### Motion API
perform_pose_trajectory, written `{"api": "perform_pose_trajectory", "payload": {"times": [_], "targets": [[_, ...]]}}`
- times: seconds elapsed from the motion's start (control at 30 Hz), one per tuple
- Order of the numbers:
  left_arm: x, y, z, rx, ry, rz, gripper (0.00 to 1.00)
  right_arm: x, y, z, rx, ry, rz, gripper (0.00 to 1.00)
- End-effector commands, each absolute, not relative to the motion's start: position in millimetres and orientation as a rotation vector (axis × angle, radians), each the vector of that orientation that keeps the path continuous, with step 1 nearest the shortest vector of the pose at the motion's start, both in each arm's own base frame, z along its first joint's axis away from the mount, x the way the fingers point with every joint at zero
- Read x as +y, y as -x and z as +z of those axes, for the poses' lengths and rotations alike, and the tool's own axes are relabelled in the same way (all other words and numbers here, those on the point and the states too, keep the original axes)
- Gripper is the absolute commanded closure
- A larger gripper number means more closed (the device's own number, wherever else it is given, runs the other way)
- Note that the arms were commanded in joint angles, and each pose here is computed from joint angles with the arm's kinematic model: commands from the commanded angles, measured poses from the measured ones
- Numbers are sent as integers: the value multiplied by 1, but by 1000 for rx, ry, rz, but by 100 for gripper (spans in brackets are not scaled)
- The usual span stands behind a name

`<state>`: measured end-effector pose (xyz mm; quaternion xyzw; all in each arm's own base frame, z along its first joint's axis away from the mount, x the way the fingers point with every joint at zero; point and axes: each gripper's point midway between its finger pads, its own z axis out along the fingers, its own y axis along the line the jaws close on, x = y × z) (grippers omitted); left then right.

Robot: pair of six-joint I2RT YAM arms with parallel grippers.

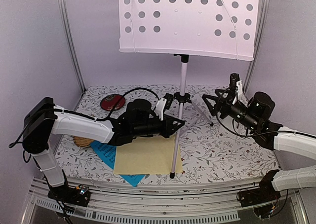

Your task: Pack up the instrument practice props

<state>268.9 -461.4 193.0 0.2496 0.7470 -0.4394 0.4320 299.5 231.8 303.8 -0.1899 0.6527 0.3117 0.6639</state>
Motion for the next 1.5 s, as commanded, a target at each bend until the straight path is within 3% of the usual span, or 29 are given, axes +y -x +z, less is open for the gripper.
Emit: {"api": "perform_pose_trajectory", "payload": {"times": [0.0, 0.23, 0.6, 1.0, 1.27, 1.47], "targets": [[-452, -273, 181, 1884, -670, -998, 100, 253, -288, 299, 1673, 129, 1237, 11], [-452, -272, 181, 1887, -671, -999, 100, 269, -290, 287, 1786, -181, 1596, 14], [-452, -272, 180, 1890, -674, -993, 100, 281, -308, 280, 1812, -377, 1736, 19], [-452, -273, 180, 1887, -671, -990, 100, 305, -311, 282, 1831, -325, 1805, 45], [-452, -274, 180, 1888, -673, -984, 100, 307, -310, 281, 1832, -331, 1809, 53], [-452, -274, 180, 1887, -673, -985, 100, 308, -309, 281, 1830, -324, 1813, 75]]}}
